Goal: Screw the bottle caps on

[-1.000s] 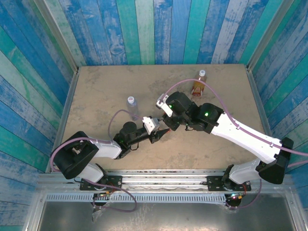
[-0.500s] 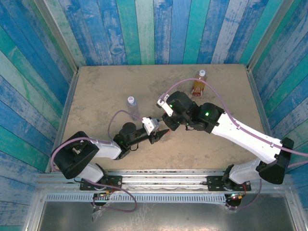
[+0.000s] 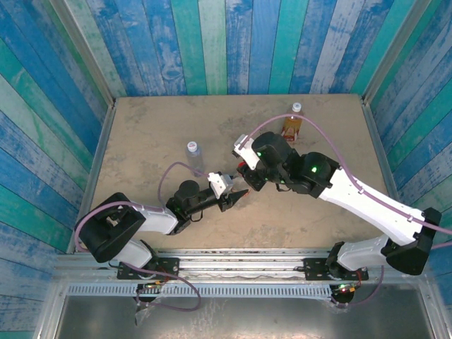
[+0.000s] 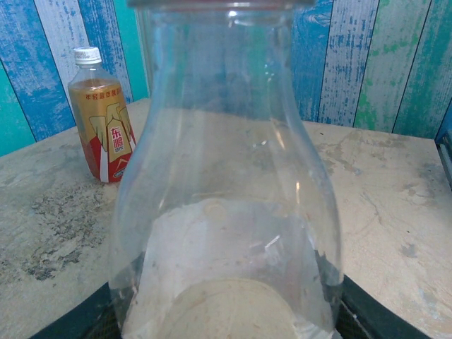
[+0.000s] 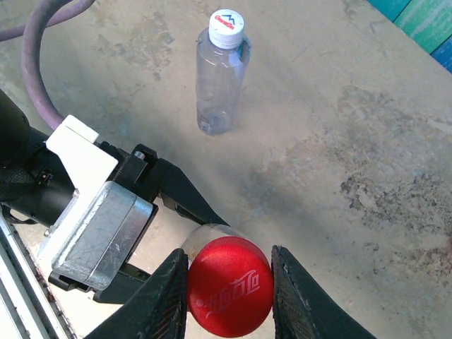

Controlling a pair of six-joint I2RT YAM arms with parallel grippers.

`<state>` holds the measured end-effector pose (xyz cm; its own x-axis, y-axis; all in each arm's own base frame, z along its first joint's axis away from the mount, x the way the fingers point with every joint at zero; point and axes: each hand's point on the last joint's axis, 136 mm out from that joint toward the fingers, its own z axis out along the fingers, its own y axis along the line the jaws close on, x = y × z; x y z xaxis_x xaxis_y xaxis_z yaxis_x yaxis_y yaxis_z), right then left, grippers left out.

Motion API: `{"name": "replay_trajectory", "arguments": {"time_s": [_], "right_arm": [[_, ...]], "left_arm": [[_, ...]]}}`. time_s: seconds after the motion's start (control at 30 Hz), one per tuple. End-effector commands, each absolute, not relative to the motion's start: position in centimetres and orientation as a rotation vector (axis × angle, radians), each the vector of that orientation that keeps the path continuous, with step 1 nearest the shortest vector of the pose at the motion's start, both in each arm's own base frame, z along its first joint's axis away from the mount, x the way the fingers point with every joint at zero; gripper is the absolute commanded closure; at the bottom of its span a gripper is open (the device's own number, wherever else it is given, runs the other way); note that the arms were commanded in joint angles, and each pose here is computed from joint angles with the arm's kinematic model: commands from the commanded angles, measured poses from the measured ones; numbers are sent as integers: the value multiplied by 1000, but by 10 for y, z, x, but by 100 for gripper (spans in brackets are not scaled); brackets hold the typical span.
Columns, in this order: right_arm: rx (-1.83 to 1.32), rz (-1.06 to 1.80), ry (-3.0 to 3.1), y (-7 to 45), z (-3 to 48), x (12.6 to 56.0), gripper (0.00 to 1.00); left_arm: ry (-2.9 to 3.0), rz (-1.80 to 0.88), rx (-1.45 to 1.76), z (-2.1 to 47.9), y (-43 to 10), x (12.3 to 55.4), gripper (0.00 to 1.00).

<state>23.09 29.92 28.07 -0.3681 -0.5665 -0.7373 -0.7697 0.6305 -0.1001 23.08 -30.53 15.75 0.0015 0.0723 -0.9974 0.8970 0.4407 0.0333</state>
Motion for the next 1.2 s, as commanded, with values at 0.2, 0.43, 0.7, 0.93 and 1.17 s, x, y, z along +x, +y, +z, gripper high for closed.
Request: {"name": "replay_trajectory", "arguments": {"time_s": [0.2,0.43,0.7,0.93,1.17], "right_arm": [[-890,386,2242,289,271,243,68],[-893,453,2307,294,265,240,68],[-957,495,2318,301,265,233,68],[-983,485,2344,303,259,230,67],[-997,423,2369,299,254,231,67]], "left_arm": [[1643,-813,1001,95,-296,217,46],[1627,-810,1005,93,-294,215,46],[1625,-816,1002,90,-295,215,46],[1626,-817,1005,89,-295,214,47],[1633,-811,1000,88,-293,214,47]]}}
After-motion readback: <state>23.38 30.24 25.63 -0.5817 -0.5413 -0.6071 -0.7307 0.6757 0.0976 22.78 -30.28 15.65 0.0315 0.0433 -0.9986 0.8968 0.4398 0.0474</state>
